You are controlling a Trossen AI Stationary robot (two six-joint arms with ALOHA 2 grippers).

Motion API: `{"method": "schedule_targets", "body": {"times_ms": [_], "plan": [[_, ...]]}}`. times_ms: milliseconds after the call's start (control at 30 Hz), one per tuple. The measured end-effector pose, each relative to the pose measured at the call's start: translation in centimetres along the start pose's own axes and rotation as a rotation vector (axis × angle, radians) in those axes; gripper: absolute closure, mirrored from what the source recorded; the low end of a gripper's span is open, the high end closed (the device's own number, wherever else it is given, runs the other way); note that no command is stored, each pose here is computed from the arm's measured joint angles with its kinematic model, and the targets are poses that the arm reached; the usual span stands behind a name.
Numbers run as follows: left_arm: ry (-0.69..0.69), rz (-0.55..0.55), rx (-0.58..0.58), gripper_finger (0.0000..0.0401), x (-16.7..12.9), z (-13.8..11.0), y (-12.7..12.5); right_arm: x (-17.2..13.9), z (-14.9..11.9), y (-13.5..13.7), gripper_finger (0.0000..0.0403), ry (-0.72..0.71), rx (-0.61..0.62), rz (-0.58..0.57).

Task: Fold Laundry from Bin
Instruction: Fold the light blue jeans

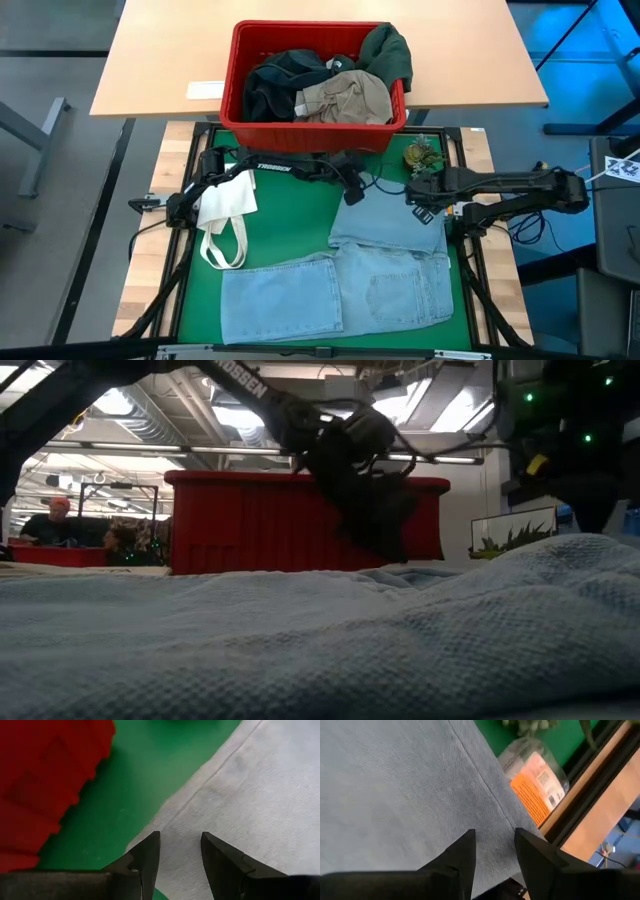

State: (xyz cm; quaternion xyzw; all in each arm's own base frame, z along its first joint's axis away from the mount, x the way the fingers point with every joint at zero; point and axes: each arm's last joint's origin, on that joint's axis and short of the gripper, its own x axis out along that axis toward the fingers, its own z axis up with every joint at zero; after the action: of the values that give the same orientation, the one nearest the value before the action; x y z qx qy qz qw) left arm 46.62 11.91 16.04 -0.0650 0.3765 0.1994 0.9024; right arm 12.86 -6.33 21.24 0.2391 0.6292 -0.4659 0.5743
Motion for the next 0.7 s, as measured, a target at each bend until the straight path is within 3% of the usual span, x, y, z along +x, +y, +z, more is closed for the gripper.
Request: {"method": "schedule_targets", "body": {"times_ms": [400,533,700], "plan": [[0.064,0.027,-0.060,0.0262,1.2,-3.0,1.4,0.6,0.8,1.0,0.0265,0.003,-0.002,0.063],[0.064,0.021,-0.056,0.0262,0.9,-2.4,1.4,0.5,0.8,1.0,0.0265,0.004,-0.023,0.070],[0.042,-0.064,-0.060,0.0262,-1.3,0.3,1.2,-0.8,1.1,0.7,0.0265,-0.024,-0.037,0.091]]}}
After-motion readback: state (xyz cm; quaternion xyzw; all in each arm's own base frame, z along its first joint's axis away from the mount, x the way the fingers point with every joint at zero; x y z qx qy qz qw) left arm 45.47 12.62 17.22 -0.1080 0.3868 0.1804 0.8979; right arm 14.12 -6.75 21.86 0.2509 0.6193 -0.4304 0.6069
